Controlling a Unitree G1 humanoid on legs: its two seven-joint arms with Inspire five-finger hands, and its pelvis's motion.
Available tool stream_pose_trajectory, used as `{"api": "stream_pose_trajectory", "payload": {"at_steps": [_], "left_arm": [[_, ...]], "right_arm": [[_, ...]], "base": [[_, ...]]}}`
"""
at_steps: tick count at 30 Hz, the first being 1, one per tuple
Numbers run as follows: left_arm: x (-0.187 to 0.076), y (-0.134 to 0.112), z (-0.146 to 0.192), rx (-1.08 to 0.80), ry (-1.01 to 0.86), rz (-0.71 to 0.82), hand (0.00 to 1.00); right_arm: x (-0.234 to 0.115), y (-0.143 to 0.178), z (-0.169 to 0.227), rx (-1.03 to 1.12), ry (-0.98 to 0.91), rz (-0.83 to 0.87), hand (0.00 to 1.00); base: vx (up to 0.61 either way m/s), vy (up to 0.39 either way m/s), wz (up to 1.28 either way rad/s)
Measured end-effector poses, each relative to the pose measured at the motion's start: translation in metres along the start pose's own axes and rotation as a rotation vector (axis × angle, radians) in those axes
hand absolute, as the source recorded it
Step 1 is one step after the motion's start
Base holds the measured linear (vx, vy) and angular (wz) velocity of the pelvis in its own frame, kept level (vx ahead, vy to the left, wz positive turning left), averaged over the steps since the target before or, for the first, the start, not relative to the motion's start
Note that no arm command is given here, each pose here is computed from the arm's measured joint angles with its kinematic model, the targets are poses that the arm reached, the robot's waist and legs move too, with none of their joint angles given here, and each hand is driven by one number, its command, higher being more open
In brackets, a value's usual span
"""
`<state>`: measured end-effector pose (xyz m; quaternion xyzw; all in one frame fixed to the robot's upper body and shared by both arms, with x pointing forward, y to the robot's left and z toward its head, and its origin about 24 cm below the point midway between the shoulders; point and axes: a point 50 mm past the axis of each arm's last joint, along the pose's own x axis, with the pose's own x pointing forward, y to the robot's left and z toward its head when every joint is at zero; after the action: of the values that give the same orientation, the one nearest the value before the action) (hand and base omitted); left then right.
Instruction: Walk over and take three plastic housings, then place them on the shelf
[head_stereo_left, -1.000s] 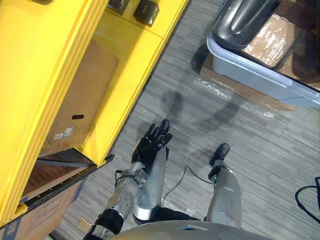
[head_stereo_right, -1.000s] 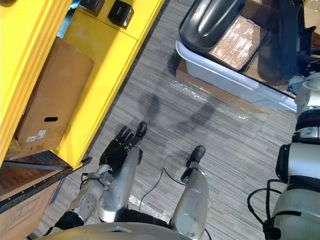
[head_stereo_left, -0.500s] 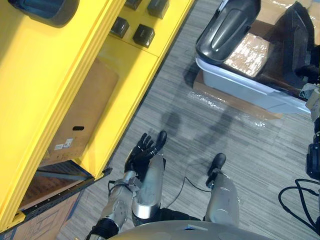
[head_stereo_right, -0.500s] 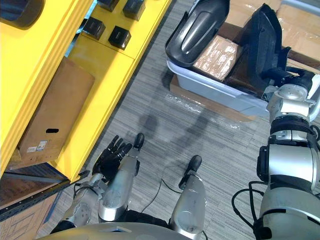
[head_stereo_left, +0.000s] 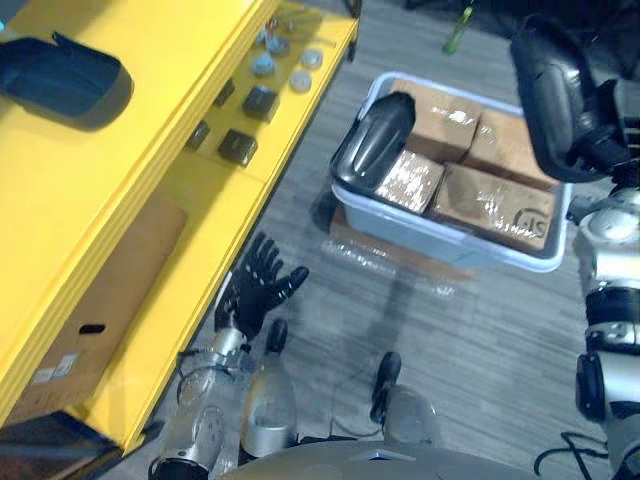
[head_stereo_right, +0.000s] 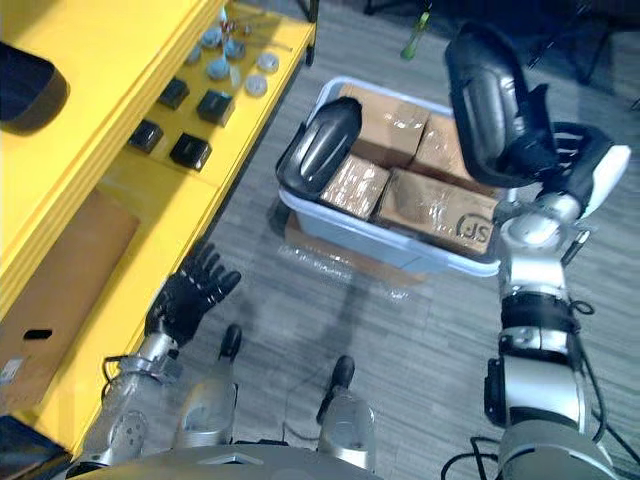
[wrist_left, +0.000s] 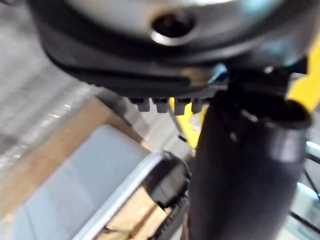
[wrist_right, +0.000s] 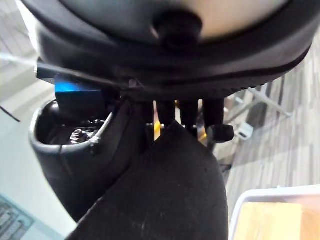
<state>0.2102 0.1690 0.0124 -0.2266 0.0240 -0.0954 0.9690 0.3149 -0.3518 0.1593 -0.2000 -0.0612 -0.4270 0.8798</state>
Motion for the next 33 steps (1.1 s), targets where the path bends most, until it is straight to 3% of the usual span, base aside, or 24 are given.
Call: {"api": "stream_pose_trajectory", "payload": {"at_steps": [4, 11, 15, 19, 27, 33], "left_arm": [[0.027, -0.027, 0.034, 0.092, -0.096, -0.121, 1.0], [0.047, -0.047, 0.041, 0.121, -0.039, -0.181, 1.0], [0.049, -0.064, 0.022, -0.094, 0.122, -0.263, 1.0], [0.048, -0.077, 0.013, -0.236, 0.165, -0.312, 1.0], [0.054, -0.092, 0.007, -0.586, 0.185, -0.373, 1.0], [0.06, -0.1, -0.005, -0.734, 0.234, -0.379, 1.0]], "right_arm": [[-0.02, 0.014, 0.004, -0.03, -0.08, 0.05, 0.0], [-0.046, 0.021, 0.033, -0.092, -0.365, 0.071, 0.0], [-0.061, 0.029, 0.049, -0.136, -0.572, 0.098, 0.0], [-0.073, 0.036, 0.06, -0.107, -0.694, 0.132, 0.0], [-0.098, 0.049, 0.051, -0.127, -0.805, 0.235, 0.0], [-0.124, 0.065, 0.04, -0.095, -0.829, 0.345, 0.0]], "base": [[0.05, -0.02, 0.01], [0.0, -0.005, -0.02], [-0.03, -0.009, -0.05], [-0.04, -0.003, -0.1], [-0.01, -0.001, -0.02], [0.0, 0.0, 0.0]]}}
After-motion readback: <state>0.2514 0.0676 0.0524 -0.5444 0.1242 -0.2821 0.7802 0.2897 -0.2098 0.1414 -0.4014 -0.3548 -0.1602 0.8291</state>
